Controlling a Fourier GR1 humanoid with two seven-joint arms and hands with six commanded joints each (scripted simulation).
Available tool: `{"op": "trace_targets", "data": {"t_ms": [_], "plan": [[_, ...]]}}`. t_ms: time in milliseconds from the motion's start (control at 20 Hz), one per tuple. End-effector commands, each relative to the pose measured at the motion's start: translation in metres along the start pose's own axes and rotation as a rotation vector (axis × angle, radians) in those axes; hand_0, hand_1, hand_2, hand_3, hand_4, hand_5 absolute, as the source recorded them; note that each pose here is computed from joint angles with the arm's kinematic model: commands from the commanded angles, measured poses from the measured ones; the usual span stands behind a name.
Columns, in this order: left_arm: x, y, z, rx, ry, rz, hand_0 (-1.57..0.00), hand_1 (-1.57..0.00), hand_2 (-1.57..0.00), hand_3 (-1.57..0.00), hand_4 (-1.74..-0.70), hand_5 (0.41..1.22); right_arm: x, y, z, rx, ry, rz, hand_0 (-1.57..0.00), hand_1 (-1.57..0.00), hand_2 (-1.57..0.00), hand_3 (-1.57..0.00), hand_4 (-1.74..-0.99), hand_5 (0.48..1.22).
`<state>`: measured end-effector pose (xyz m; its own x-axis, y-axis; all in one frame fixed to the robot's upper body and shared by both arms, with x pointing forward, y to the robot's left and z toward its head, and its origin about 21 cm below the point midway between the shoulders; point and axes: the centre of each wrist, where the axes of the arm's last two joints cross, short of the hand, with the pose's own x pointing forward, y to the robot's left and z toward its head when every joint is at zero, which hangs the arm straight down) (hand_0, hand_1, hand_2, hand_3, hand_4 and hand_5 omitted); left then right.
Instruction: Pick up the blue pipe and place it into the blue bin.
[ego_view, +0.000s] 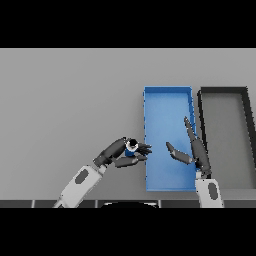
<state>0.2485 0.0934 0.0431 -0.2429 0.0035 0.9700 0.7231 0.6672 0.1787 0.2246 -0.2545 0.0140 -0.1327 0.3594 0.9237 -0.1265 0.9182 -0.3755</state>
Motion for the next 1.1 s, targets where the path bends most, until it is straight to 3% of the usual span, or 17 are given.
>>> {"op": "trace_targets", "data": {"t_ms": [0,300,450,550,750,1050], "plan": [[0.0,-0.001,0.001,0.002,0.001,-0.004,-1.57,-1.57,-1.57,-1.57,-1.47,1.22,0.0,0.0,0.0,0.0,-0.001,0.001,0.0,0.0,0.0,0.0,-1.121,0.578],[-0.005,0.001,0.002,0.004,0.001,-0.011,-1.57,-1.57,-1.57,-1.57,-1.47,1.221,0.002,-0.005,-0.001,-0.007,-0.027,-0.022,0.0,-0.01,0.0,0.0,-1.194,0.572],[-0.002,0.002,0.003,-0.006,-0.012,-0.009,-1.57,-1.57,-1.57,-1.57,-1.47,1.221,0.016,-0.017,-0.003,0.037,-0.179,-0.145,0.0,-0.02,-0.03,0.0,-1.172,0.579],[0.0,0.002,0.001,-0.005,0.0,-0.02,-1.57,-1.57,-1.57,-1.57,-1.47,1.221,0.033,-0.025,-0.008,0.097,-0.26,-0.171,0.0,-0.01,-0.02,0.0,-1.169,0.597],[-0.002,0.002,0.006,-0.008,-0.004,-0.026,-1.57,-1.57,-1.57,-1.57,-1.47,1.221,0.081,-0.04,-0.012,0.298,-0.32,-0.128,0.0,0.0,-0.01,0.0,-1.177,0.567],[0.002,0.003,0.004,-0.008,0.005,-0.041,-1.57,-1.57,-1.57,-1.57,-1.47,1.221,0.132,-0.029,-0.018,0.536,-0.396,-0.024,0.0,0.0,0.0,0.0,-1.246,0.526]]}}
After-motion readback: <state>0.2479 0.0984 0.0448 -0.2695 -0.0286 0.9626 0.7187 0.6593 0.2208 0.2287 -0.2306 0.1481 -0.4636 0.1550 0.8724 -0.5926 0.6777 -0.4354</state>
